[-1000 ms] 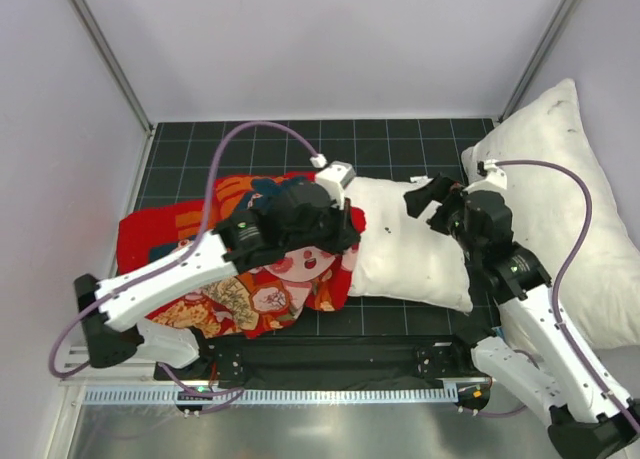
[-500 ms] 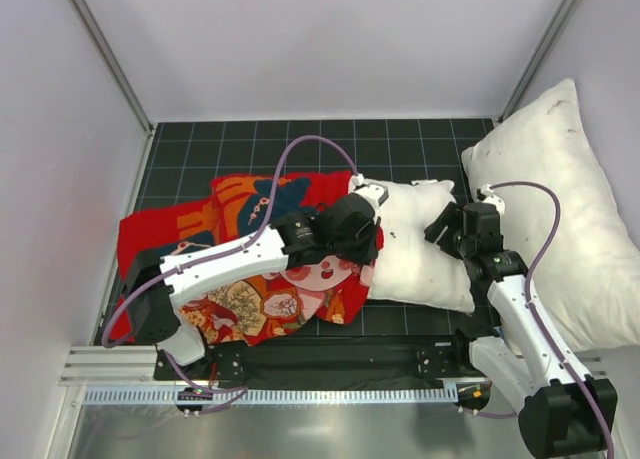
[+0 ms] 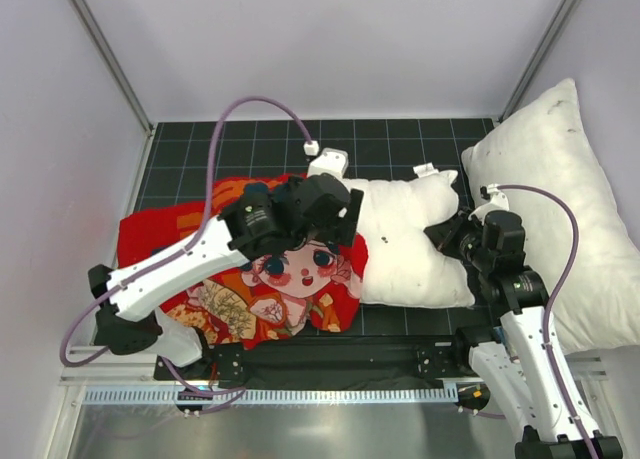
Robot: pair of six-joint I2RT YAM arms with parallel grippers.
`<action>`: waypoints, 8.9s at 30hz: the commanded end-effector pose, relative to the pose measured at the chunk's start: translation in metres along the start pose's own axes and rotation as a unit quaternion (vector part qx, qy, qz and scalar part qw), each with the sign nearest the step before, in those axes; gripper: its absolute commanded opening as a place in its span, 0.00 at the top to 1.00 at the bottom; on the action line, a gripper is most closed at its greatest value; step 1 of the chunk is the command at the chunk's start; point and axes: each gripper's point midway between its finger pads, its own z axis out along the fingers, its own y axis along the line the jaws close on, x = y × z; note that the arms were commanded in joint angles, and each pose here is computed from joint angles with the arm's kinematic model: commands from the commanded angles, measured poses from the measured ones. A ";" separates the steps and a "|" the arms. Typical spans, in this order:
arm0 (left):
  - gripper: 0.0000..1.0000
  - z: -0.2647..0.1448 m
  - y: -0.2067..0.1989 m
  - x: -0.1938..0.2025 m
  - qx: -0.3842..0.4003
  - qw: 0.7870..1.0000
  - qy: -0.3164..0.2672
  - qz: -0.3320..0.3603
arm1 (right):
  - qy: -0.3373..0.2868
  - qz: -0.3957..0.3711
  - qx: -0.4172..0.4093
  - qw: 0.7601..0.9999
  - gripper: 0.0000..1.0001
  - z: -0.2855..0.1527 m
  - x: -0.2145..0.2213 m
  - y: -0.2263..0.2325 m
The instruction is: Put the pillow into the pillowcase
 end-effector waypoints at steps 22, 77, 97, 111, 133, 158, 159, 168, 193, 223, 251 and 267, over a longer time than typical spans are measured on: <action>0.40 0.044 0.006 0.071 -0.036 0.995 0.084 0.030 | 0.021 -0.032 -0.068 0.997 0.96 -0.013 0.005 0.025; 0.99 -0.203 -0.135 -0.251 0.381 0.858 -0.342 -0.044 | -0.051 -0.021 -0.306 0.951 0.96 -0.099 -0.112 0.233; 1.00 -0.203 0.000 -0.199 0.254 0.885 -0.354 -0.163 | -0.209 -0.122 -0.443 0.863 0.96 -0.261 -0.207 0.300; 1.00 -0.201 -0.151 -0.278 0.519 0.798 -0.283 -0.120 | -0.398 -0.164 -0.349 0.833 0.96 -0.324 -0.285 0.284; 1.00 -0.048 0.093 -0.027 0.229 0.920 -0.217 -0.233 | -0.035 -0.224 -0.526 0.819 0.96 -0.176 -0.036 0.396; 1.00 -0.099 0.214 0.084 -0.034 0.907 -0.256 -0.333 | -0.035 -0.219 -0.597 0.771 0.16 -0.286 -0.025 0.449; 1.00 -0.100 0.215 0.085 -0.037 0.906 -0.257 -0.333 | -0.029 -0.215 -0.613 0.760 0.15 -0.292 -0.021 0.446; 1.00 -0.108 0.217 0.082 -0.041 0.906 -0.262 -0.330 | -0.064 -0.150 -0.702 0.693 0.11 -0.352 -0.066 0.461; 1.00 -0.153 0.210 0.059 -0.032 0.904 -0.266 -0.333 | 0.112 -0.272 -0.076 0.953 0.21 -0.078 0.022 0.189; 1.00 -0.256 0.093 -0.240 0.225 0.815 -0.375 -0.380 | 0.015 -0.116 -0.241 0.963 0.96 -0.069 -0.143 0.312; 1.00 -0.385 0.077 -0.309 0.341 0.710 -0.492 -0.371 | -0.078 -0.013 -0.323 0.943 0.96 -0.065 -0.201 0.310; 0.90 -0.226 0.135 -0.160 0.165 0.815 -0.414 -0.370 | -0.190 -0.056 -0.348 0.916 0.96 -0.153 -0.257 0.324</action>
